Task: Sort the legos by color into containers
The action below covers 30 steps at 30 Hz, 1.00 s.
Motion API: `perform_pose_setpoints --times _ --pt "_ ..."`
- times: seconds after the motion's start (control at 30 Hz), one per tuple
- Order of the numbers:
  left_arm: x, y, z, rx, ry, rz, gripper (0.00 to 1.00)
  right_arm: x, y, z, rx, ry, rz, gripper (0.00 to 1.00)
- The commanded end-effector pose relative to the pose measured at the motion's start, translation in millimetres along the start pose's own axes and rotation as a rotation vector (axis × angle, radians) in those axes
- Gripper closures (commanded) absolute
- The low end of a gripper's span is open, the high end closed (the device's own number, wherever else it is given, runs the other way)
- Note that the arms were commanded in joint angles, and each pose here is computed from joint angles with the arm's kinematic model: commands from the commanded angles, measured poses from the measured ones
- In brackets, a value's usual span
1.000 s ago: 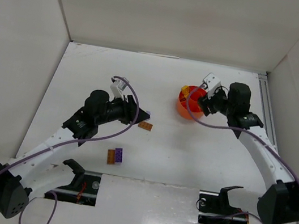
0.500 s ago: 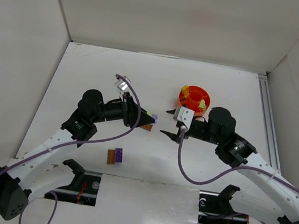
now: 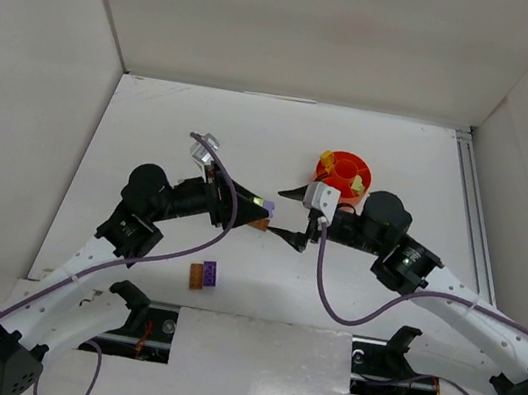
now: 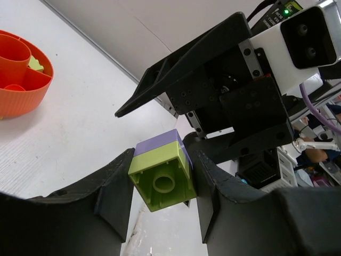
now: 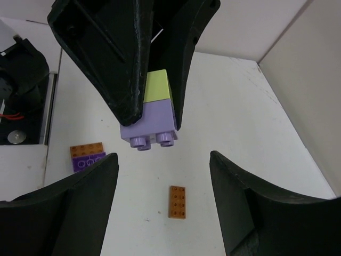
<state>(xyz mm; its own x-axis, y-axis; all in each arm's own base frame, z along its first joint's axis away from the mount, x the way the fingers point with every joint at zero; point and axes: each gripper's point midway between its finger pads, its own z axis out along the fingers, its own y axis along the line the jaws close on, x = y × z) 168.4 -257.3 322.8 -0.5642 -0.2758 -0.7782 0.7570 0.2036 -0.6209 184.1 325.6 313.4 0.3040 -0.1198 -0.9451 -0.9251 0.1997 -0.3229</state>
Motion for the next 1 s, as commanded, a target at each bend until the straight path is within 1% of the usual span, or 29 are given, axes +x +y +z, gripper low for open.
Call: perform_pose_setpoints --times 0.0,0.03,0.07,0.13,0.37,0.4,0.47,0.53,0.63,0.67,0.73,0.77,0.8,0.87,0.9,0.97 --pt "-5 -10 -2 0.038 -0.025 0.052 1.00 -33 -5 8 -0.002 -0.100 0.000 0.26" --pt "-8 -14 -3 0.050 -0.038 0.066 1.00 -42 -3 9 -0.016 -0.124 -0.010 0.26" --pt "-7 -13 -3 0.052 -0.040 0.069 1.00 -42 0 11 -0.036 -0.132 -0.012 0.26" --pt "-7 -13 -3 0.052 -0.040 0.069 1.00 -48 -1 13 -0.043 -0.143 -0.017 0.29" --pt "-5 -14 -5 0.058 -0.047 0.076 1.00 -50 1 16 -0.050 -0.153 -0.012 0.30" --pt "-5 -14 -5 0.058 -0.047 0.076 1.00 -52 1 16 -0.048 -0.161 -0.016 0.32" --pt "-6 -16 -7 0.063 -0.052 0.082 1.00 -56 1 16 -0.054 -0.171 -0.021 0.42" --pt "-6 -16 -7 0.063 -0.052 0.082 1.00 -54 3 18 -0.070 -0.168 -0.018 0.56" --pt "-7 -19 -8 0.068 -0.058 0.089 1.00 -54 5 18 -0.078 -0.170 -0.018 0.70" --pt "-7 -20 -8 0.069 -0.058 0.080 1.00 -51 5 20 -0.081 -0.163 -0.014 0.77" --pt "-9 -23 -10 0.078 -0.068 0.091 1.00 -50 3 21 -0.070 -0.160 -0.023 0.81" --pt "-8 -19 -10 0.067 -0.069 0.085 1.00 -45 1 20 -0.057 -0.138 -0.012 0.85" --pt "-8 -20 -10 0.067 -0.069 0.076 1.00 -43 -3 18 -0.031 -0.124 -0.008 0.86" --pt "-8 -18 -9 0.056 -0.070 0.070 1.00 -29 -19 14 0.070 -0.054 0.004 0.88" --pt "-5 -14 -9 0.051 -0.065 0.073 1.00 -9 -26 7 0.112 0.022 0.020 0.90" --pt "-5 -14 -9 0.051 -0.065 0.073 1.00 4 -37 -1 0.153 0.058 0.031 0.90"
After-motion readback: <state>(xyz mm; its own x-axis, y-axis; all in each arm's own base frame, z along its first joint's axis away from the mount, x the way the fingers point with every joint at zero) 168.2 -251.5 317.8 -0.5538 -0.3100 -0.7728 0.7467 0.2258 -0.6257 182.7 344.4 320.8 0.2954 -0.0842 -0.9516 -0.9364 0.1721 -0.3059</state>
